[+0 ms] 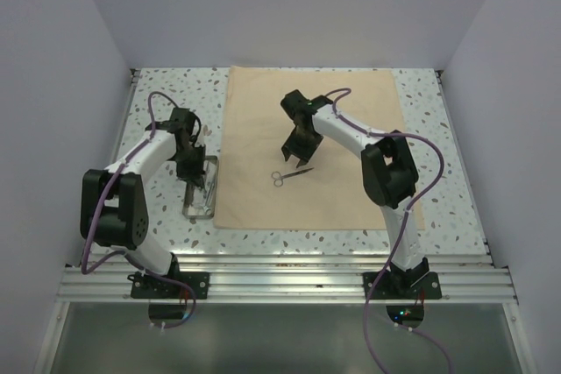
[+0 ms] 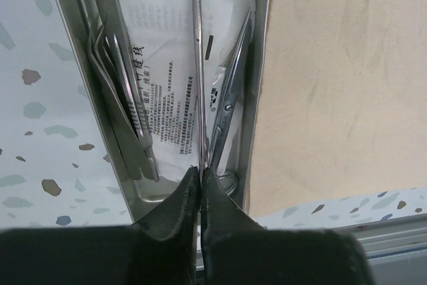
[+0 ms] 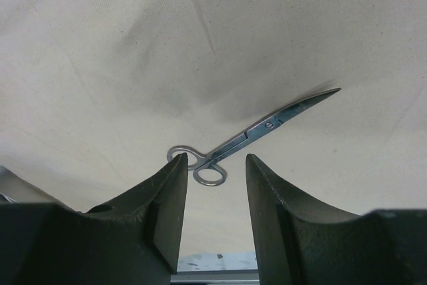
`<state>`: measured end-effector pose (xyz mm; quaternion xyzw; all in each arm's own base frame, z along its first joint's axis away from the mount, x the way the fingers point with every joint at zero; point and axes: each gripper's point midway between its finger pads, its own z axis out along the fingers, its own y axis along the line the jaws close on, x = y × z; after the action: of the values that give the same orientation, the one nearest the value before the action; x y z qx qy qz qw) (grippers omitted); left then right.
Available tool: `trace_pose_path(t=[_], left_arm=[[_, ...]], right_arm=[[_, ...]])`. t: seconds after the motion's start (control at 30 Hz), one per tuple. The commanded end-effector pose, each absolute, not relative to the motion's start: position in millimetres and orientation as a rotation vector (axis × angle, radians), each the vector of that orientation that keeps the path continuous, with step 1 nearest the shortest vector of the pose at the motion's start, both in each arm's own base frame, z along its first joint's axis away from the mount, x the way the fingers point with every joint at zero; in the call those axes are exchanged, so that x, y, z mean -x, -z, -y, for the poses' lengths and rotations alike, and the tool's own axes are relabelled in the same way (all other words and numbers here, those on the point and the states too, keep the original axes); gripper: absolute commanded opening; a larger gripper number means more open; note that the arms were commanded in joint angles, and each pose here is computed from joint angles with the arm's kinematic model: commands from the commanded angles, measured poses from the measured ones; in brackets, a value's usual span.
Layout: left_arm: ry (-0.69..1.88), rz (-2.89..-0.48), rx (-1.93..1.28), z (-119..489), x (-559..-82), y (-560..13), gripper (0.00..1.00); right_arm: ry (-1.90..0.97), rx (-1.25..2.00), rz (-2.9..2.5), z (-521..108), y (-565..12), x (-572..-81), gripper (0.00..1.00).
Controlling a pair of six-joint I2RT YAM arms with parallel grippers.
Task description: Prepare the surgical pack
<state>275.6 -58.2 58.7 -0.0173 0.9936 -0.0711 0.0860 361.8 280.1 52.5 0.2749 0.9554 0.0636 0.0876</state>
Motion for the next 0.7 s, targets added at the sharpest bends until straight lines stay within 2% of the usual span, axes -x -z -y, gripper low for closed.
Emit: trace_pose_path(t=[0.0,0.4,0.43,0.5,0.53,0.6,0.67], left_arm=[[0.211,-2.950,0.100,56,-274,-70,0.00],[0.165,-2.955,0.142,50,-260,-72,0.00],[0.154,-2.959,0.148,49,-259,-71,0.18],[0.124,-2.962,0.190,45,-257,-70,0.27],[0.090,-2.940,0.210,41,-260,-73,0.37],[0.069,-2.902,0.266,38,-265,-80,0.45],[0.069,-2.893,0.282,38,-267,-85,0.47]], right_arm=[[-0.242,-0.825,-2.816,-281,-64,-370,0.44],[-0.279,-0.825,-2.821,-279,-62,-368,0.44],[-0.278,-0.827,-2.822,-279,-61,-368,0.44],[-0.270,-0.826,-2.828,-278,-59,-366,0.44],[-0.268,-0.831,-2.828,-278,-60,-365,0.44],[-0.266,-0.837,-2.818,-277,-61,-368,0.44],[-0.262,-0.833,-2.804,-277,-64,-370,0.44]])
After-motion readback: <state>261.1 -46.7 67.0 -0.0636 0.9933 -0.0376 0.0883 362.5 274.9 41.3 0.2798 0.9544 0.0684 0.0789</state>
